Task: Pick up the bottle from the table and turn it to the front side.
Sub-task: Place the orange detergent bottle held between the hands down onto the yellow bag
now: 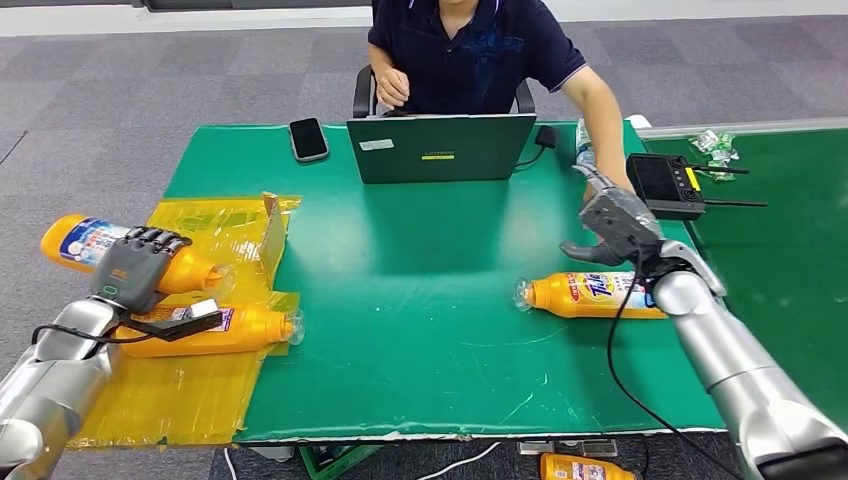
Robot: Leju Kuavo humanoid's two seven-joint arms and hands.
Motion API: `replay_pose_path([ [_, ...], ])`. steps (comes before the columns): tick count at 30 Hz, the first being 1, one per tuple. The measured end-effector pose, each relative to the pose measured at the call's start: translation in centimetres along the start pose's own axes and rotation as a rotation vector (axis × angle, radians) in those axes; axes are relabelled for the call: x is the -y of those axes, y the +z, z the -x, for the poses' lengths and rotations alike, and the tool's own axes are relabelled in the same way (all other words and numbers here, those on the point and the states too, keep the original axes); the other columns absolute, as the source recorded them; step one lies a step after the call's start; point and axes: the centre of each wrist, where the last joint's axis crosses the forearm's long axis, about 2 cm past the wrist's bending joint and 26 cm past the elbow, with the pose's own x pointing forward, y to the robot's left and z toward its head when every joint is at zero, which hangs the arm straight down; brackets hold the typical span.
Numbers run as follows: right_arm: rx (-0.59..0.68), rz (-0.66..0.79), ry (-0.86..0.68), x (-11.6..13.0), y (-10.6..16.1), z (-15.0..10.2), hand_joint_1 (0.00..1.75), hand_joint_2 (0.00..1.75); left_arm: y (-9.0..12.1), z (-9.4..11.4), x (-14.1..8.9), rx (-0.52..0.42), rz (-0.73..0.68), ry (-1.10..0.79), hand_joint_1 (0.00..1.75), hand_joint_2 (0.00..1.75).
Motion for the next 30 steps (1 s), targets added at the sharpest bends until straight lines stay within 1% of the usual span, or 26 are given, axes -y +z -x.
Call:
replay_pose_path([
  [2, -0.009, 0.015, 0.022, 1.9, 1.0, 0.6, 0.00, 1.75, 0.7, 0.8, 0.3, -0.010, 0.010, -0.006, 1.75, 1.75],
  [4, -0.011, 0.025, 0.042, 3.0, 1.6, 0.8, 0.00, 1.75, 1.0, 1.2, 0.5, -0.014, 0.015, -0.010, 1.75, 1.75],
  [11, -0.027, 0.040, 0.082, 5.1, 3.9, 1.3, 0.00, 1.75, 1.9, 1.7, 1.0, -0.020, 0.017, -0.007, 1.75, 1.75],
  [13, -0.028, 0.045, 0.094, 5.2, 4.4, 1.4, 0.00, 1.75, 2.1, 1.8, 1.1, -0.017, 0.005, 0.005, 1.75, 1.75],
  [17, -0.033, 0.036, 0.124, 4.7, 5.0, 1.5, 0.00, 1.75, 2.6, 1.6, 1.4, -0.012, -0.018, 0.025, 1.75, 1.75],
  [25, -0.033, 0.041, 0.130, 4.5, 5.2, 1.4, 0.00, 1.75, 2.8, 1.6, 1.6, -0.018, -0.030, 0.031, 1.75, 1.75],
  [29, -0.034, 0.046, 0.130, 4.7, 5.2, 1.3, 0.00, 1.75, 2.9, 1.6, 1.6, -0.019, -0.035, 0.035, 0.00, 1.75],
  [30, -0.033, 0.047, 0.131, 4.7, 5.2, 1.3, 0.00, 1.75, 3.0, 1.6, 1.6, -0.013, -0.044, 0.037, 0.00, 1.75],
])
